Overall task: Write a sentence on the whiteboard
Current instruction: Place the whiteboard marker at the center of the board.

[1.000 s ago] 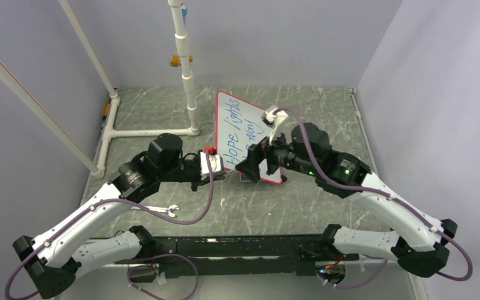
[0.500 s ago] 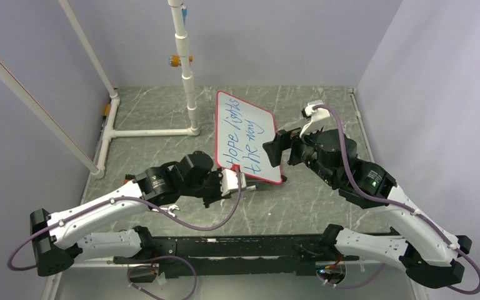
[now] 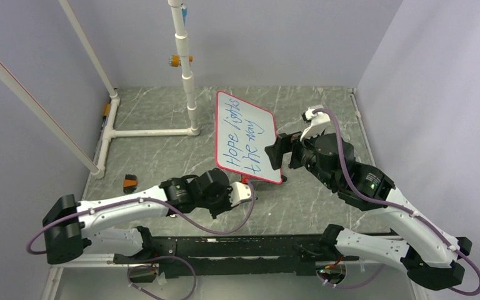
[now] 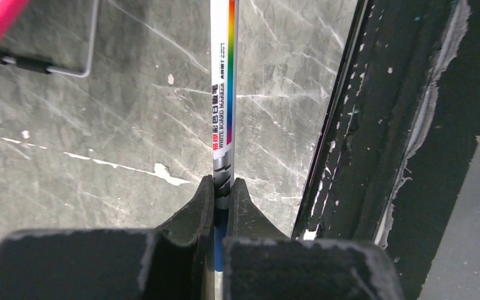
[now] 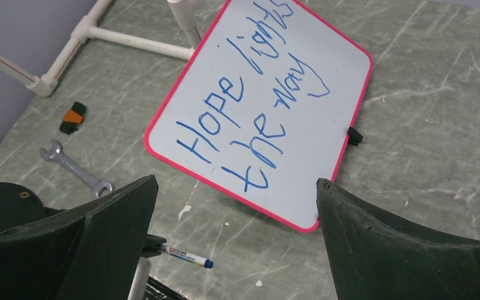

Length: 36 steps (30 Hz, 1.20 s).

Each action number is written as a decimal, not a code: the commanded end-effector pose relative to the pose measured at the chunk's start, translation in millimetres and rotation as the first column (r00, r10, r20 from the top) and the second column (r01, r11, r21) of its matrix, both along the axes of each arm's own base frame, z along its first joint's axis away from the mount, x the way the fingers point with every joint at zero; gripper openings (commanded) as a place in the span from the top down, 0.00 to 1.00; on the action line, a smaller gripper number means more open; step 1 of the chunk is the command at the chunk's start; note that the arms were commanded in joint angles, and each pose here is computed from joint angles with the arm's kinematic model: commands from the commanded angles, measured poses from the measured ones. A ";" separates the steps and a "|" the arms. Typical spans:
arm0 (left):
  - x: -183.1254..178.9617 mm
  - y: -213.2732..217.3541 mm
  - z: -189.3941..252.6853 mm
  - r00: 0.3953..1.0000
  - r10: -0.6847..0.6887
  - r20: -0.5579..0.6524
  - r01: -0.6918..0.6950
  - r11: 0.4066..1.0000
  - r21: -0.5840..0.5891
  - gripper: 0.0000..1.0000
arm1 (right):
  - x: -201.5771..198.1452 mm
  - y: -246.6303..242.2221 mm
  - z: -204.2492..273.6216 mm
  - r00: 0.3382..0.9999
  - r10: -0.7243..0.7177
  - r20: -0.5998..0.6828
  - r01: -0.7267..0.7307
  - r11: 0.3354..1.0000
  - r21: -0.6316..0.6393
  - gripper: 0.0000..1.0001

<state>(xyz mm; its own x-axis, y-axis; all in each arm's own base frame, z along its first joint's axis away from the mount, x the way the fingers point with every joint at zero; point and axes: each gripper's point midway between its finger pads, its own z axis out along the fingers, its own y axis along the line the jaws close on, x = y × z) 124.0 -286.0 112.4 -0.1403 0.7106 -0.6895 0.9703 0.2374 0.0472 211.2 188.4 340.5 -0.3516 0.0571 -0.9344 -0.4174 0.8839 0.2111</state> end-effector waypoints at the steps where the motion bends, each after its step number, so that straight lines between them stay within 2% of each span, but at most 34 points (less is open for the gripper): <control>1: 7.3 -14.7 -16.9 1.000 0.026 -0.008 -0.026 1.000 0.010 1.00 | 0.8 -3.1 1.3 1.000 -0.019 0.011 0.019 1.000 0.025 0.00; 12: 5.4 -23.4 -72.0 0.998 0.010 -0.059 -0.002 0.991 0.134 0.96 | 1.8 -6.1 -3.8 0.999 -0.028 0.019 0.027 1.000 0.011 0.00; 20: -0.6 -23.1 -99.9 0.998 -0.002 -0.065 0.016 0.974 0.225 0.82 | 2.2 -5.3 -8.7 1.000 -0.024 0.015 0.024 1.000 0.000 0.00; 27: 0.2 -26.3 -97.0 1.000 -0.002 -0.031 0.009 0.972 0.233 0.63 | 2.3 -6.6 -9.5 0.999 -0.026 0.019 0.026 1.000 -0.005 0.00; 30: -1.2 -25.2 -93.9 1.000 -0.008 -0.024 0.014 0.971 0.239 0.46 | 2.2 -6.5 -9.8 0.999 -0.025 0.020 0.025 1.000 -0.007 0.00; 34: -3.3 -29.0 -80.0 1.000 -0.020 -0.014 0.023 0.976 0.217 0.33 | 2.4 -7.6 -9.8 0.999 -0.029 0.021 0.029 1.000 -0.007 0.00; 36: -3.5 -31.6 -69.0 1.000 -0.022 -0.003 0.023 0.982 0.188 0.21 | 2.3 -8.1 -10.4 0.999 -0.031 0.022 0.031 0.999 -0.007 0.00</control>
